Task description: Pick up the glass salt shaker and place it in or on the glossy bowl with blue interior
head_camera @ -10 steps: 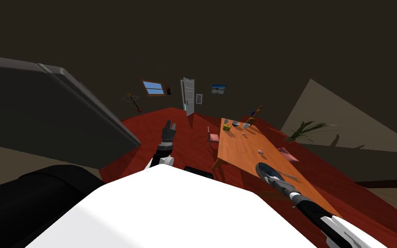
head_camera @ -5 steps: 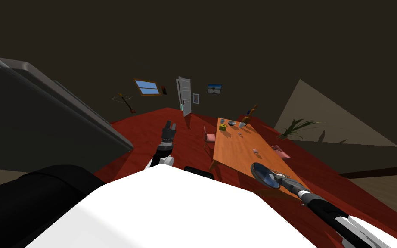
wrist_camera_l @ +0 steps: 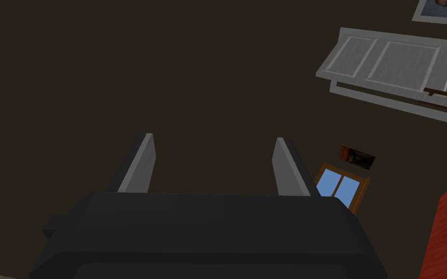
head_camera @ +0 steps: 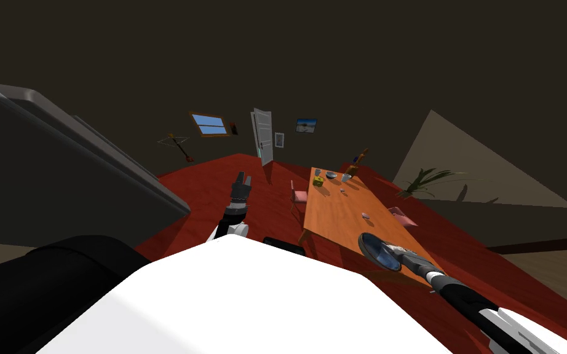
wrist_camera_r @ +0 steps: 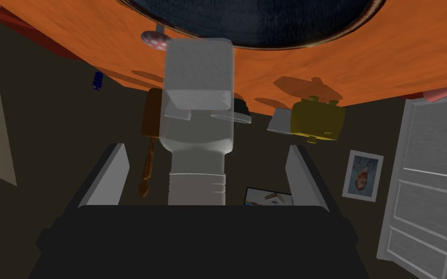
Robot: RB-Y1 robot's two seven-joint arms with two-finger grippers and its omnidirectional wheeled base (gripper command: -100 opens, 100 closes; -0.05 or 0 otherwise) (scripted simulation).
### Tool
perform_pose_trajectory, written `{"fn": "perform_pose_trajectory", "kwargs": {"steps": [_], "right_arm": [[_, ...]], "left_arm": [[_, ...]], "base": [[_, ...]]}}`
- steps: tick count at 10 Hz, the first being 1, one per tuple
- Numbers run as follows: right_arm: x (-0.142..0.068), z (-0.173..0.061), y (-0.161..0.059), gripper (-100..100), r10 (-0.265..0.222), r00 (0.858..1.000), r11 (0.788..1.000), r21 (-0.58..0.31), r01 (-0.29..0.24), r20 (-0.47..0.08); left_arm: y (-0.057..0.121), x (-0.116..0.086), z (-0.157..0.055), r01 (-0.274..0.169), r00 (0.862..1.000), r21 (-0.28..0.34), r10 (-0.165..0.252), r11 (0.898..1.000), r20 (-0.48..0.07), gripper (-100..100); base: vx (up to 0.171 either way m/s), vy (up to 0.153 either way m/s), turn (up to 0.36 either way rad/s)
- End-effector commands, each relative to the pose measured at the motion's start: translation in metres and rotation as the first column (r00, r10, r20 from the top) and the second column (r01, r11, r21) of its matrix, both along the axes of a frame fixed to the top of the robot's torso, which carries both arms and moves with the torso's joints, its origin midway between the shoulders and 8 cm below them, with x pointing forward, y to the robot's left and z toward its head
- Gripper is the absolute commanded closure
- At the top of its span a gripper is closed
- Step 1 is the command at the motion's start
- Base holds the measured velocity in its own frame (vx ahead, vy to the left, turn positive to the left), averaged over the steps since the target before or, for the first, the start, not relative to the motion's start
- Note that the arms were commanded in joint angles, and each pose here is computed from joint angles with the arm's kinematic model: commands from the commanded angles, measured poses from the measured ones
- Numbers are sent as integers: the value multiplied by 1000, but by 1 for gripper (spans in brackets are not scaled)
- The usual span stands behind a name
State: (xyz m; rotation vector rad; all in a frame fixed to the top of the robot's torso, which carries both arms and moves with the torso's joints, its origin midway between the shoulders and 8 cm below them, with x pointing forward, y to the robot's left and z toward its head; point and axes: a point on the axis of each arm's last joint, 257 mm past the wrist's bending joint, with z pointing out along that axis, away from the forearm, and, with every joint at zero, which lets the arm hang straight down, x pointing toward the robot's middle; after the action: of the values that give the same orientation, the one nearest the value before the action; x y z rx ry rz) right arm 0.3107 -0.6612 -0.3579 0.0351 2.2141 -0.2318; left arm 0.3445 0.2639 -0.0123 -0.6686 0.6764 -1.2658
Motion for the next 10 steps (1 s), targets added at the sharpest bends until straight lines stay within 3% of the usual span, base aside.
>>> {"fn": "perform_pose_trajectory", "kwargs": {"steps": [1,2,3,10], "right_arm": [[0,0,0,-100,0,1000,1000,0,0,0],[0,0,0,0,0,1000,1000,0,0,0],[1,14,-7,-100,7,1000,1000,-4,-7,2],[10,68,-26,-100,44,999,999,-19,-44,3]], "left_arm": [[0,0,0,0,1000,0,0,1000,0,0],[0,0,0,0,1000,0,0,1000,0,0],[0,0,0,0,1000,0,0,1000,0,0],[0,0,0,0,1000,0,0,1000,0,0]], "base": [[0,0,0],[0,0,0],[15,31,-62],[20,60,-56]]}}
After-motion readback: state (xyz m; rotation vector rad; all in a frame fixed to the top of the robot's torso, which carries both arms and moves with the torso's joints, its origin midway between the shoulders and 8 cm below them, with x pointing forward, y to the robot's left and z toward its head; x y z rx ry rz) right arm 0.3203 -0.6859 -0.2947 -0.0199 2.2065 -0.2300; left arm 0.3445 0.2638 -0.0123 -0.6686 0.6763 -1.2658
